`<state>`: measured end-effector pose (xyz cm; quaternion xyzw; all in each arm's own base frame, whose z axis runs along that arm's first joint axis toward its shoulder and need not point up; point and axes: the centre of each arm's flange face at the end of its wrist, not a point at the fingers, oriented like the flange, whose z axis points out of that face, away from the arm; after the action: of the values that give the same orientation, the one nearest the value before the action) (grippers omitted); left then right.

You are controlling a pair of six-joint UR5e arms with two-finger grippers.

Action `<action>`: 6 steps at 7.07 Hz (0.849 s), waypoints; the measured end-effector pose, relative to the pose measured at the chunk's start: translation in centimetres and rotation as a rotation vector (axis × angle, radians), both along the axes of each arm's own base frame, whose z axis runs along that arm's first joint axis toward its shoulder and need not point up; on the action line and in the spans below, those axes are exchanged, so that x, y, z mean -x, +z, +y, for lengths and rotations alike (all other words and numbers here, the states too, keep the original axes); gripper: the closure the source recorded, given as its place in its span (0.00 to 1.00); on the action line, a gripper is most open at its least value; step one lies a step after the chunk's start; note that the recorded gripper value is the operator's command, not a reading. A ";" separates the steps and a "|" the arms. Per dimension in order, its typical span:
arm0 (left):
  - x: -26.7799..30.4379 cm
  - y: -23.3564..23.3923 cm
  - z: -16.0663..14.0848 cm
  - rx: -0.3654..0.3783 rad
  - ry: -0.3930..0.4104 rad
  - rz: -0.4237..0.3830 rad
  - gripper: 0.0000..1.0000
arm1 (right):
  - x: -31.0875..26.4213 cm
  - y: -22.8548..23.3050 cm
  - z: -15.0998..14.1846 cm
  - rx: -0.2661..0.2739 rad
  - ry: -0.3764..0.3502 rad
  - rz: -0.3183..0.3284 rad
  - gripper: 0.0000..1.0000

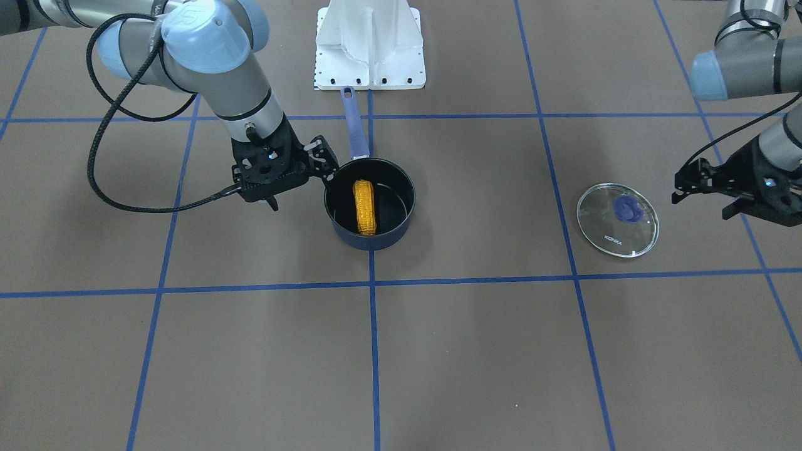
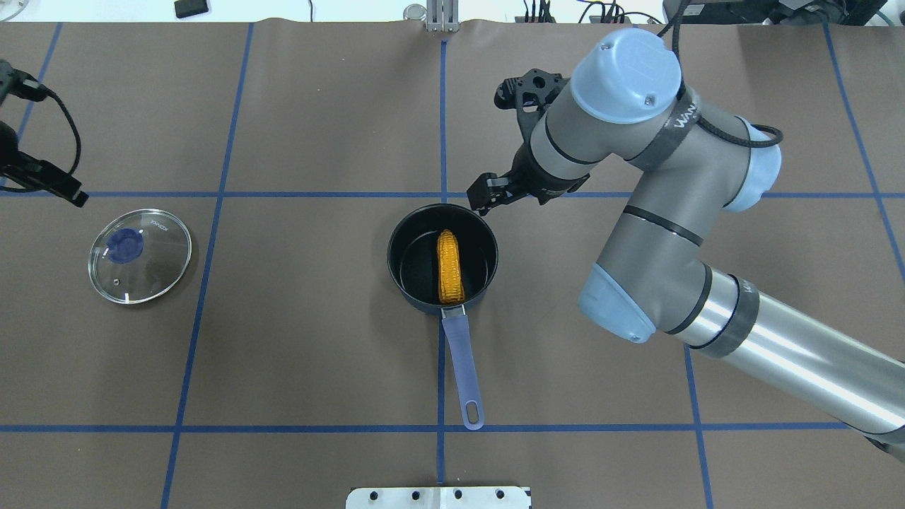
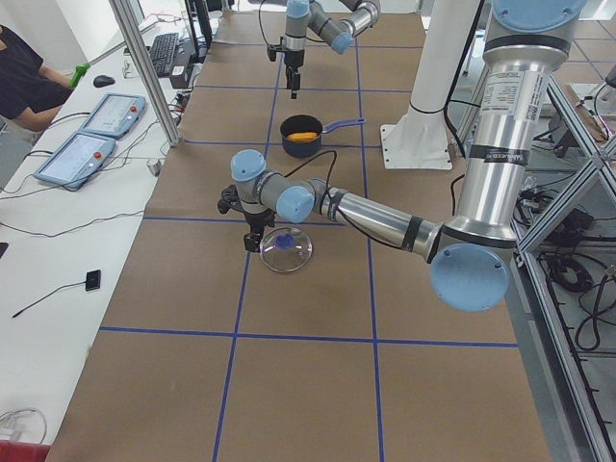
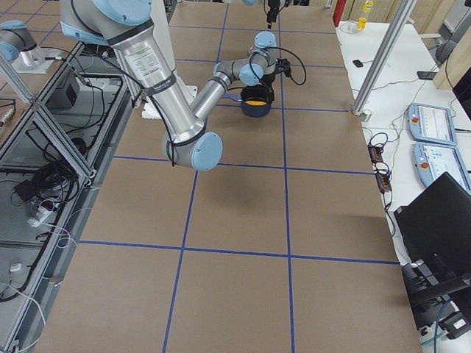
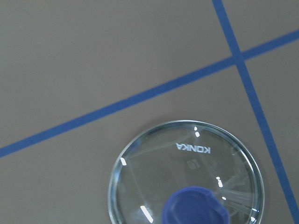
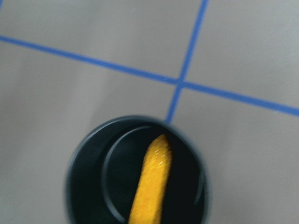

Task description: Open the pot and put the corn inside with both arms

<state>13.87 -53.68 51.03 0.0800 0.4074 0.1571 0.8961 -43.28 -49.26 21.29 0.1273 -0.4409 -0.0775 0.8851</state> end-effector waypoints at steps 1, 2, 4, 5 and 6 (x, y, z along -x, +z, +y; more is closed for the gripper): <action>2.4 1.8 0.4 -0.003 0.003 0.002 0.00 | -1.9 1.6 -1.2 0.010 0.038 0.025 0.00; 4.3 3.3 0.5 0.004 -0.009 -0.001 0.00 | -4.6 3.3 -2.9 0.043 0.068 0.042 0.00; 5.9 4.4 0.5 0.009 -0.027 -0.003 0.00 | -12.2 8.7 -6.8 0.109 0.077 0.136 0.00; 6.2 4.5 0.4 0.009 -0.032 -0.004 0.00 | -18.0 11.7 -9.0 0.104 0.055 0.216 0.00; 6.3 4.5 0.4 0.010 -0.034 -0.004 0.00 | -24.0 15.1 -10.3 0.117 0.032 0.274 0.00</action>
<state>7.57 -53.25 55.54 0.0822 0.4051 0.1401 0.8997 -19.27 -59.54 36.37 0.0709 -0.3174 -0.0542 0.9441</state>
